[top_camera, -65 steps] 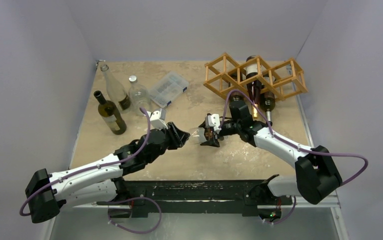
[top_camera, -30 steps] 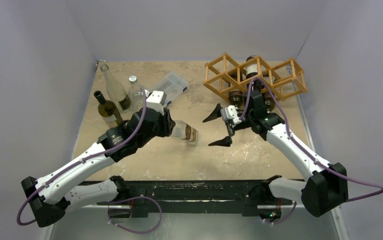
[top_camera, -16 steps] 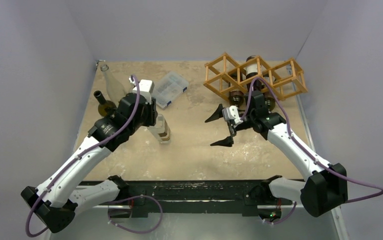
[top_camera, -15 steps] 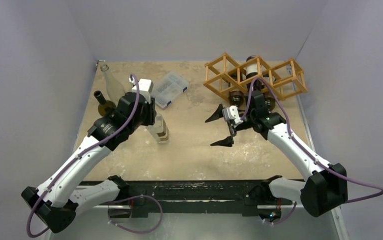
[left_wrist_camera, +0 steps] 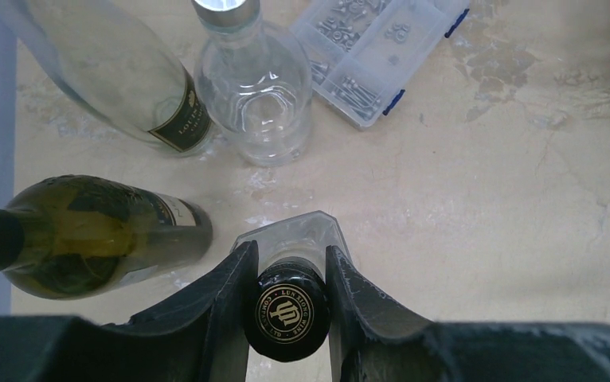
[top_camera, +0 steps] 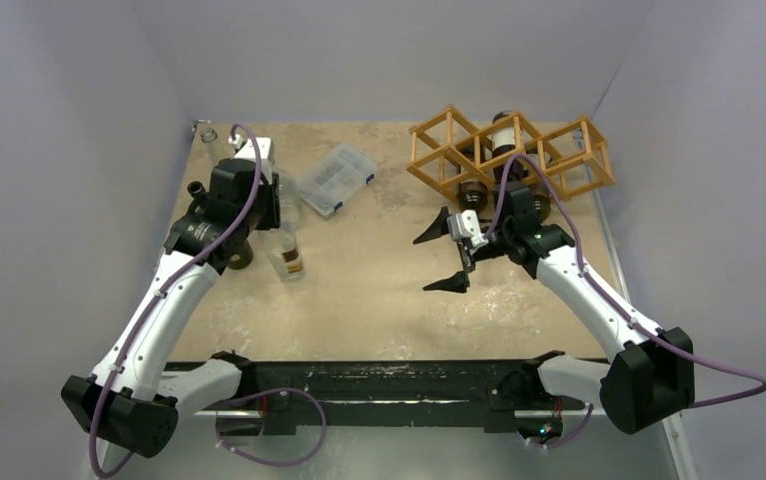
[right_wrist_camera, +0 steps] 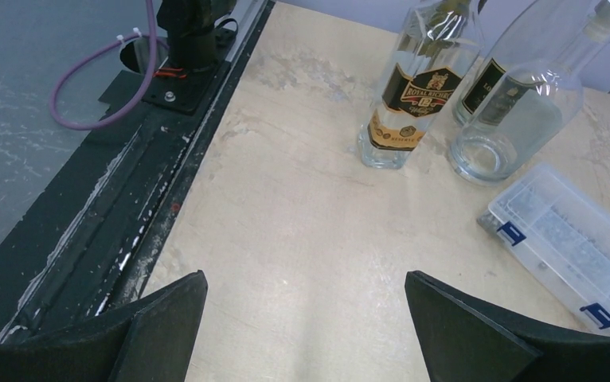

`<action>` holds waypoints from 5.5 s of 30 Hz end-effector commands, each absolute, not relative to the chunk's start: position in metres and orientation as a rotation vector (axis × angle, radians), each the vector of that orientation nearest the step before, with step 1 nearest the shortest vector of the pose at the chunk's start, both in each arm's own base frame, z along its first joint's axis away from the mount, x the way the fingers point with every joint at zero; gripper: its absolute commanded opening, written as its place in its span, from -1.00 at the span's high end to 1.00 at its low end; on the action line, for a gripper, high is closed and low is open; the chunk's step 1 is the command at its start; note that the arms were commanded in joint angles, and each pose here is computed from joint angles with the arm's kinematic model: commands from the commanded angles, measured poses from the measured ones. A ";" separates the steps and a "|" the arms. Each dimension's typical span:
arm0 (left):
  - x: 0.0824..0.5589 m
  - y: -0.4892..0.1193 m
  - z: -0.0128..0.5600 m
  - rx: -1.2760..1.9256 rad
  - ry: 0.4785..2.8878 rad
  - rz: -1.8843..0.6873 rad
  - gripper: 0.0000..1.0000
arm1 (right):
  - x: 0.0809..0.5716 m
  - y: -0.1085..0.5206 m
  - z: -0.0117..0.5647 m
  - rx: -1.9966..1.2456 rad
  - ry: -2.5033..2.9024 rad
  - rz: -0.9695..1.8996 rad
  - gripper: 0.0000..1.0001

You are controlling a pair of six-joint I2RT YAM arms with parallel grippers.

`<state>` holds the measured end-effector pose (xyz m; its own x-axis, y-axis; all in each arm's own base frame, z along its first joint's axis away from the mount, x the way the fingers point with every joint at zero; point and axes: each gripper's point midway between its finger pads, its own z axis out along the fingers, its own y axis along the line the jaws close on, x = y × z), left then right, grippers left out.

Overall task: Take the wine bottle off the wine rack
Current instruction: Pick up the wine bottle from the wine rack, then place the wine bottle at the center of the board, then pick up the wine bottle from the wine rack.

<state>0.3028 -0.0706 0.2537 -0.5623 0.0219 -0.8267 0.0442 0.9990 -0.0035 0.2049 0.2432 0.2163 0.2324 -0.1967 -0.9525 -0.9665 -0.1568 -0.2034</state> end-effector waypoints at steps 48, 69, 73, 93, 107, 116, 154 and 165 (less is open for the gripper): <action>0.280 -0.084 0.358 -0.037 1.844 -0.472 -1.00 | 0.204 0.196 0.255 -1.583 1.306 0.754 -0.98; 0.213 -0.220 0.315 0.266 1.891 -1.015 -0.88 | 0.286 0.084 0.293 -0.723 1.710 0.523 -0.98; 0.213 -0.239 0.300 0.268 1.914 -1.053 -0.99 | 0.304 0.048 0.282 -0.483 1.786 0.441 -0.98; 0.217 -0.280 0.254 0.216 1.960 -1.205 -1.00 | 0.347 -0.024 0.216 -0.084 1.962 0.343 -0.98; 0.220 -0.288 0.239 0.212 1.974 -1.204 -1.00 | 0.371 -0.067 0.173 0.045 2.035 0.213 -0.98; 0.222 -0.286 0.236 0.211 1.981 -1.164 -1.00 | 0.384 -0.078 0.147 0.103 2.088 0.208 -0.91; 0.227 -0.284 0.228 0.199 1.988 -1.129 -1.00 | 0.385 -0.052 0.085 0.132 2.251 0.434 -0.35; 0.226 -0.282 0.228 0.189 1.979 -1.125 -1.00 | 0.383 -0.049 0.082 0.143 2.255 0.454 -0.22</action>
<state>0.2246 -0.2810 0.2176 -0.6821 -0.2311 -0.6938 0.4602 0.6016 -0.6529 0.3742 -0.0528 0.0712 -0.6859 0.2474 -0.6844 -0.0136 0.9359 0.3520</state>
